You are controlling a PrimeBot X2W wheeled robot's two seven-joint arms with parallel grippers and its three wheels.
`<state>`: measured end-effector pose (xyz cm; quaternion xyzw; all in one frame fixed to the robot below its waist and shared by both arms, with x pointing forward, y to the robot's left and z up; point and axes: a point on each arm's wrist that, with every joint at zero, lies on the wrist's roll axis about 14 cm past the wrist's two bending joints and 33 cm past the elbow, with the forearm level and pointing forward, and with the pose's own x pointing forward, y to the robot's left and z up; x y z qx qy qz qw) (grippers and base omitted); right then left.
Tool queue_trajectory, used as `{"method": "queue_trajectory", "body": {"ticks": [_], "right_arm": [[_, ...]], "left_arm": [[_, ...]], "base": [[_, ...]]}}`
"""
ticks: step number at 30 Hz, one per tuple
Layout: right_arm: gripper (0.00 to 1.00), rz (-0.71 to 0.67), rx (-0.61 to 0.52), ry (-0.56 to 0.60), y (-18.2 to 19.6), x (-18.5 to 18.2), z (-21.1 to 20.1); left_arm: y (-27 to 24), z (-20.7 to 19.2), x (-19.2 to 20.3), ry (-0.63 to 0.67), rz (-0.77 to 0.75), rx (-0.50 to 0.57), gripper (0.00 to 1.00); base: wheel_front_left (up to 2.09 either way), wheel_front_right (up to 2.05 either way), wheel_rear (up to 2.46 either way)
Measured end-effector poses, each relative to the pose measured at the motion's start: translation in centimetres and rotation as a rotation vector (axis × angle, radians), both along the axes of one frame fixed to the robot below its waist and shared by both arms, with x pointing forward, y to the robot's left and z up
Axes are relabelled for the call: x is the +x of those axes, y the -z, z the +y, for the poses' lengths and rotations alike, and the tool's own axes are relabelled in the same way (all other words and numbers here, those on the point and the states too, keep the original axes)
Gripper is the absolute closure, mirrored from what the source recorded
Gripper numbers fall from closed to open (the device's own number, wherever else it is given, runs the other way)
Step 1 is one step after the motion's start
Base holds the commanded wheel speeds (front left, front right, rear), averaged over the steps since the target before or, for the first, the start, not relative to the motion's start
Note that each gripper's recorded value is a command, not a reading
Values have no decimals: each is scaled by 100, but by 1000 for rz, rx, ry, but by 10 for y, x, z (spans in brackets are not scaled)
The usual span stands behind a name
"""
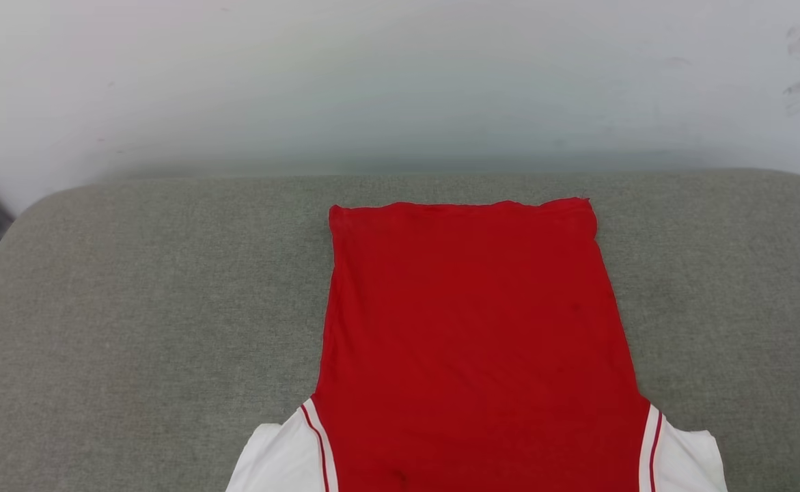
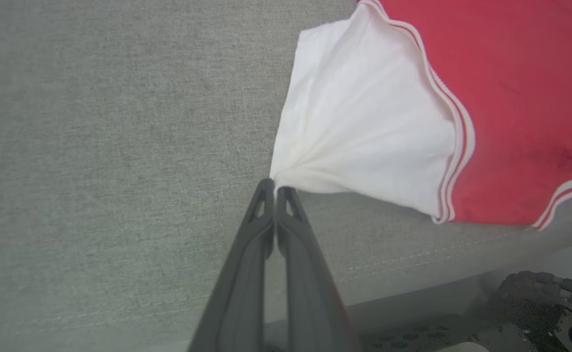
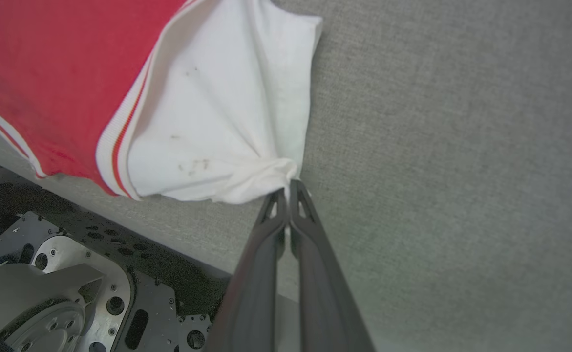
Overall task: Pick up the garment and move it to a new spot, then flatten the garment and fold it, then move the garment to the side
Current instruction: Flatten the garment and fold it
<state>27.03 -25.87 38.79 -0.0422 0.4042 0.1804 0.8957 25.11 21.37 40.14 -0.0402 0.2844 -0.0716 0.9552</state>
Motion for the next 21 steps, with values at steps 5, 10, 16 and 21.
{"method": "queue_trajectory", "body": {"ticks": [5, 10, 16, 21], "right_arm": [[57, -21, -12, -10, -8, 15, 4], [0, -48, 0, -29, -27, 40, 12], [0, -211, -34, -52, -96, 113, 4], [0, -357, -53, -61, -163, 188, 7]], "left_arm": [[-2, -13, 9, 31, -12, -9, 100], [-11, -13, 24, 32, -63, 12, 100], [-24, -12, 43, 12, -122, 20, 100], [-29, -12, 66, 5, -161, 30, 100]], "base": [[0, 0, 0], [0, 0, 0], [0, 0, 0], [0, 0, 0]]}}
